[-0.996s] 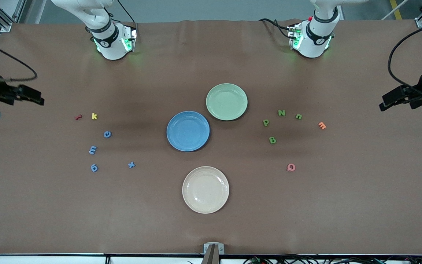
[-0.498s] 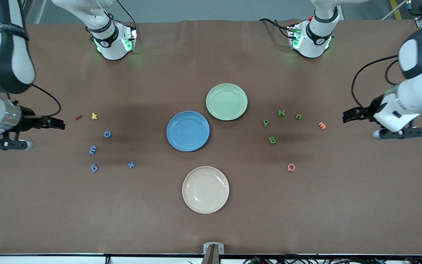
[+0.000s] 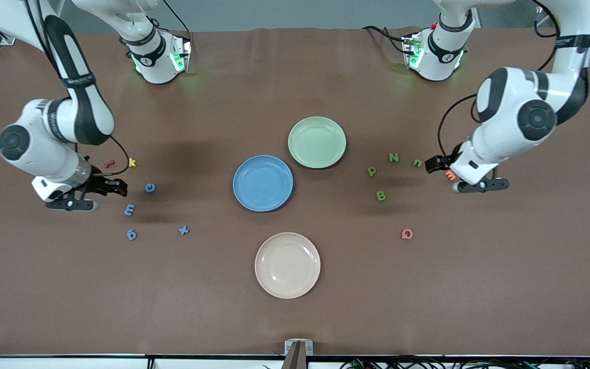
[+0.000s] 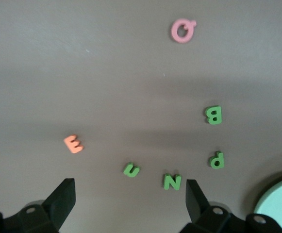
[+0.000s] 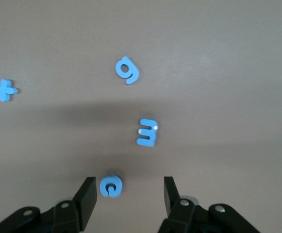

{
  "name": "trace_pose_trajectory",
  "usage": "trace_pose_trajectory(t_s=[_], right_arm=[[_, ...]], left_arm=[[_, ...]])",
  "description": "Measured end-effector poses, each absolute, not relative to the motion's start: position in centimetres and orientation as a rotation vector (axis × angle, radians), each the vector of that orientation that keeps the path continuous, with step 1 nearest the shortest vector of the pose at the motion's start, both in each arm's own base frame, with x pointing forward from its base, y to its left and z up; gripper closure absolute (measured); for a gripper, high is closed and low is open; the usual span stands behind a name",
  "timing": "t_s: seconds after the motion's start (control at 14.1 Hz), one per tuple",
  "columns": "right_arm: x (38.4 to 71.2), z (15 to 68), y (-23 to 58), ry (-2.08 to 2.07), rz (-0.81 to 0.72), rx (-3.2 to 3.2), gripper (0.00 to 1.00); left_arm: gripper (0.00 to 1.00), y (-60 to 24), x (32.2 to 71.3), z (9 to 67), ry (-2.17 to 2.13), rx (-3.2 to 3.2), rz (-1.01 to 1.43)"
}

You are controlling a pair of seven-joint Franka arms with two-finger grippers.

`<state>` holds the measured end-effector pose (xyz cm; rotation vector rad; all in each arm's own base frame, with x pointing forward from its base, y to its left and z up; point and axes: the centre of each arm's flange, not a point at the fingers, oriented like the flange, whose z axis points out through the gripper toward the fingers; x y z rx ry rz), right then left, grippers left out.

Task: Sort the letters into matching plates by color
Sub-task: 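Grasp the blue c with the right gripper while the left gripper reaches u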

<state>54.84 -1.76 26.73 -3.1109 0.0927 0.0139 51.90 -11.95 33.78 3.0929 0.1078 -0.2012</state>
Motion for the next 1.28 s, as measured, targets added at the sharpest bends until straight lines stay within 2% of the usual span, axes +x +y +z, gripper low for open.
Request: trace_pose_trajectory(t_s=[0.21, 0.36, 0.71, 1.14, 1.28], right_arm=[[54.5, 22.4, -0.1, 0.099, 0.003, -3.106, 0.41], [53.9, 20.8, 1.0, 0.098, 0.033, -3.108, 0.41], [51.4, 18.6, 1.4, 0.106, 0.052, -3.113, 0.39], [50.2, 17.7, 1.6, 0.121, 0.057, -3.115, 0.4], [50.2, 17.6, 1.9, 0.126, 0.058, -3.115, 0.43]], left_arm=[[0.0, -13.2, 49.6, 30.5, 0.09, 3.097, -0.178], [0.0, -13.2, 48.2, 28.6, 0.084, 3.095, -0.131], [0.01, -12.6, 45.3, 24.6, 0.044, 3.112, -0.081], [0.11, -12.5, 43.9, 20.5, -0.001, 3.108, -0.081], [0.14, -12.6, 43.6, 19.2, -0.052, 3.118, -0.1]])
